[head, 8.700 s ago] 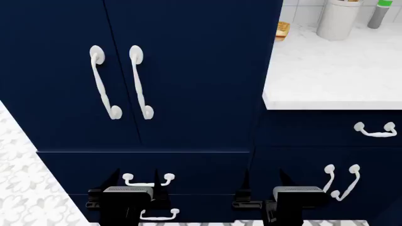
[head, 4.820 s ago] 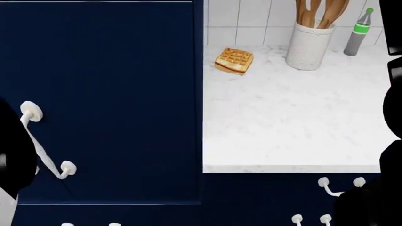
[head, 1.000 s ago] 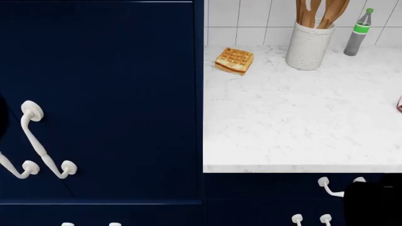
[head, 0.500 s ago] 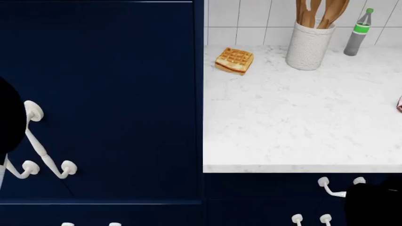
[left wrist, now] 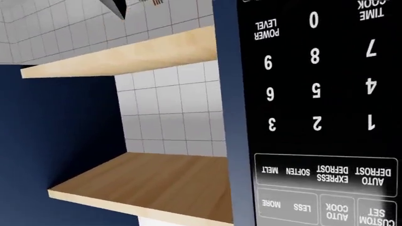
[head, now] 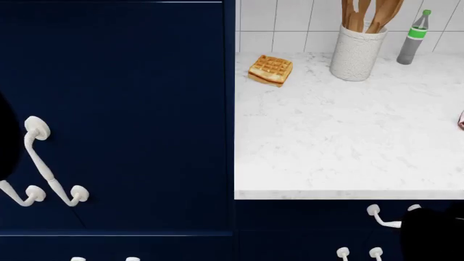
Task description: Open the microwave door
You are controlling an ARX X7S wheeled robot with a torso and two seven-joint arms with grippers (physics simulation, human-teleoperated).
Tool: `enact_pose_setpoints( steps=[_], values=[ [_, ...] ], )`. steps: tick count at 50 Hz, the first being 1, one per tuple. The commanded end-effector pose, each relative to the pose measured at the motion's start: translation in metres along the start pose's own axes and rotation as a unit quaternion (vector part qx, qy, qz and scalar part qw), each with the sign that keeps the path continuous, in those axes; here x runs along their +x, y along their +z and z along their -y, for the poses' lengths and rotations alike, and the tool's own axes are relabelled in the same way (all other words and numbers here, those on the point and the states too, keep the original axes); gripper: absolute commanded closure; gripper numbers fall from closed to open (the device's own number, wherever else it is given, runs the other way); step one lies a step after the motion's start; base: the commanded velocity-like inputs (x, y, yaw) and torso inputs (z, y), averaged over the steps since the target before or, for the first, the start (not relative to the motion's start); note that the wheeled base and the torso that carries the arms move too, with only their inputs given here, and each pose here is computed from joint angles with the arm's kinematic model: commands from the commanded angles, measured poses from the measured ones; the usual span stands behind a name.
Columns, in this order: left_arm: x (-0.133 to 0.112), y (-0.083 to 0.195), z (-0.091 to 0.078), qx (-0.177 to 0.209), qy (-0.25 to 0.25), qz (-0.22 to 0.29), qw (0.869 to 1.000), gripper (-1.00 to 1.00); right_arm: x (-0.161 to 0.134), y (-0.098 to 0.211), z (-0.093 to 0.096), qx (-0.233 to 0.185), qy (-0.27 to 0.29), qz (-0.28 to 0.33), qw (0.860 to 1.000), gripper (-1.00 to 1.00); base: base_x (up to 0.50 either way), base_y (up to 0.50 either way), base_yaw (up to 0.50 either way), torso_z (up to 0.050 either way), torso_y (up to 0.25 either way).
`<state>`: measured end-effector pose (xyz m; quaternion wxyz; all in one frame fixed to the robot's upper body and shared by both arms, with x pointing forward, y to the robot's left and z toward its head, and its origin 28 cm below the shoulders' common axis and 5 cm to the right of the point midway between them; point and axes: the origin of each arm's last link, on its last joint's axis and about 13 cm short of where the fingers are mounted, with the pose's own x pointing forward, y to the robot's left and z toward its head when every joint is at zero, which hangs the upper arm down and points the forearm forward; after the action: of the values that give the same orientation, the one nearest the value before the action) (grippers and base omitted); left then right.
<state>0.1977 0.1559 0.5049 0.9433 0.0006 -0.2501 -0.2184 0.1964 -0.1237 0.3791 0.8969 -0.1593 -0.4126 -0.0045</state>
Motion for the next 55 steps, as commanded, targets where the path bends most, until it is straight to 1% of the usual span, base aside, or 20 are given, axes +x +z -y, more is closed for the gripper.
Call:
enact_pose_setpoints(
  steps=[1, 18, 28, 38, 44, 55],
  values=[
    [0.017, 0.002, -0.015, 0.002, 0.033, -0.005, 0.999, -1.0, 0.0, 0.002, 0.001, -0.002, -0.001, 0.001, 1.0, -1.0, 0.0, 0.0, 0.0, 0.0, 0.0],
    [0.026, 0.003, -0.03, 0.0, 0.063, 0.001, 0.998, -1.0, 0.0, 0.0, 0.0, -0.002, 0.0, 0.0, 1.0, -1.0, 0.0, 0.0, 0.0, 0.0, 0.0],
    [0.024, 0.002, -0.037, -0.002, 0.075, 0.004, 0.997, -1.0, 0.0, 0.001, 0.0, -0.002, 0.0, 0.0, 1.0, -1.0, 0.0, 0.0, 0.0, 0.0, 0.0],
    [0.025, 0.003, -0.048, -0.007, 0.093, 0.008, 0.996, -1.0, 0.0, 0.002, 0.0, -0.002, 0.001, -0.001, 1.0, -1.0, 0.0, 0.0, 0.0, 0.0, 0.0],
    [0.019, -0.001, -0.05, -0.013, 0.097, 0.011, 0.995, -1.0, 0.0, 0.001, 0.0, -0.002, 0.001, -0.001, 1.0, -1.0, 0.0, 0.0, 0.0, 0.0, 0.0],
    [0.005, -0.002, -0.052, -0.039, 0.107, 0.033, 0.993, -1.0, 0.001, -0.001, -0.002, -0.002, 0.002, -0.002, 1.0, -1.0, 0.0, 0.0, 0.0, 0.0, 0.0]
  ],
)
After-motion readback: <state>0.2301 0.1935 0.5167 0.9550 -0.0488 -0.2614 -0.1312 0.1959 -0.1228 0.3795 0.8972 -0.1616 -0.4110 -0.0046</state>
